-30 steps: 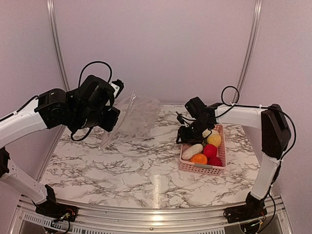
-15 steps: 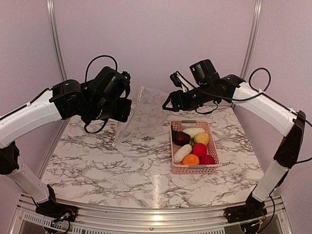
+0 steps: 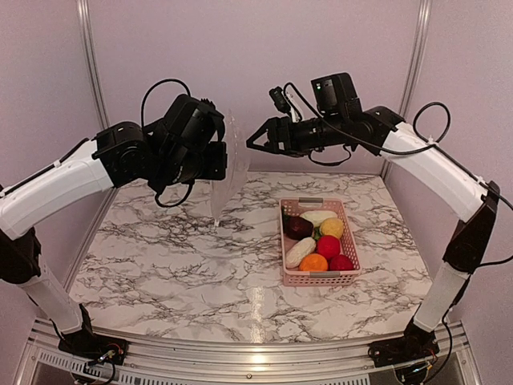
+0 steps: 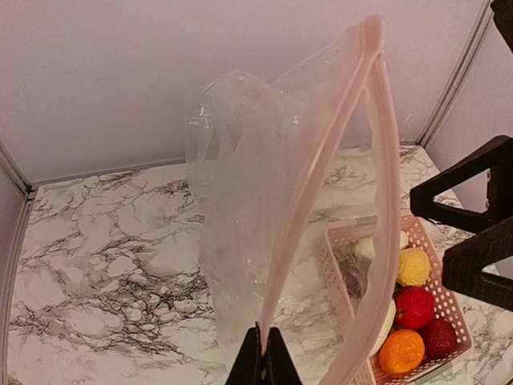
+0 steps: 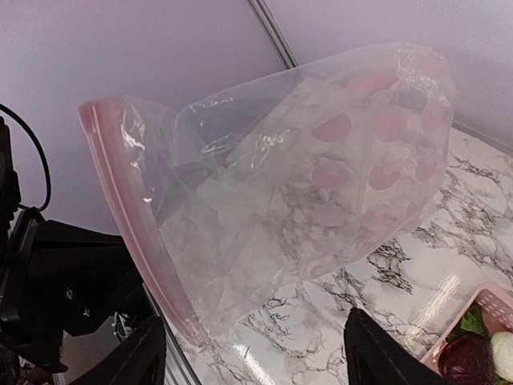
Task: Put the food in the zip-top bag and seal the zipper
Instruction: Adjust the zipper food storage bag.
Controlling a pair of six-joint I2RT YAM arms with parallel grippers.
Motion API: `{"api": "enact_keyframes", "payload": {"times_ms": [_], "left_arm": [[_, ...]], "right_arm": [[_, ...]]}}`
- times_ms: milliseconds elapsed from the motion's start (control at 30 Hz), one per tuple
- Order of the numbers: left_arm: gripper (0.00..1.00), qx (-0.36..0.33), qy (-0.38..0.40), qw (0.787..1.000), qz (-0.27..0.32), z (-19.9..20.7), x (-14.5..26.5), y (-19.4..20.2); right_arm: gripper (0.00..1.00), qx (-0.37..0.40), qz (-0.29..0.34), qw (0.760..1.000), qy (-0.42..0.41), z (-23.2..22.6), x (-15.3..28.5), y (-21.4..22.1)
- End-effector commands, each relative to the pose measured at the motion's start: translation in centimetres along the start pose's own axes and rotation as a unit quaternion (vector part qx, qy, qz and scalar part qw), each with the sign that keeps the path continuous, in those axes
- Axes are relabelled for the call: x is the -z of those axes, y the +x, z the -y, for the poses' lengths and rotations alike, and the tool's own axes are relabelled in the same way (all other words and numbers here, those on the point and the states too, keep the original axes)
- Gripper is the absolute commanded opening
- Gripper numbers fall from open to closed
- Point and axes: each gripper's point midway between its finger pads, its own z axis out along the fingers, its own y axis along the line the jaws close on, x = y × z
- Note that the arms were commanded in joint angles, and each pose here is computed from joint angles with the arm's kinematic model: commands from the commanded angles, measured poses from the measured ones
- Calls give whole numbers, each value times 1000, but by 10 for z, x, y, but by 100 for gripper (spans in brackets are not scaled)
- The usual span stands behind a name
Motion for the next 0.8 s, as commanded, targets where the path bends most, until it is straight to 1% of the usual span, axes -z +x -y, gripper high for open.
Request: {"api": "enact_keyframes", "payload": {"times_ms": [0, 300, 533, 567, 667, 733, 767], "left_arm": [[0, 11, 43, 999, 23, 19, -3, -11], [0, 12, 62, 998, 30, 32, -11, -11], [0, 17, 70, 997, 33, 37, -11, -14], [0, 16, 70, 997, 33, 37, -11, -14], [0, 17, 66, 997, 36, 35, -11, -15], [0, 19, 57, 997, 37, 32, -12, -15], [0, 22, 46, 998, 39, 28, -12, -15]], "right_arm": [[74, 6, 6, 1000, -14, -11, -5, -8], [76, 19, 16, 1000, -16, -14, -12, -18], [76, 23, 16, 999, 41, 0, -20, -23], [74, 23, 16, 998, 54, 3, -21, -24], [64, 10, 12, 996, 88, 15, -22, -22], [54, 2, 5, 996, 93, 18, -26, -18], [45, -1, 1, 996, 92, 19, -28, -16]]}}
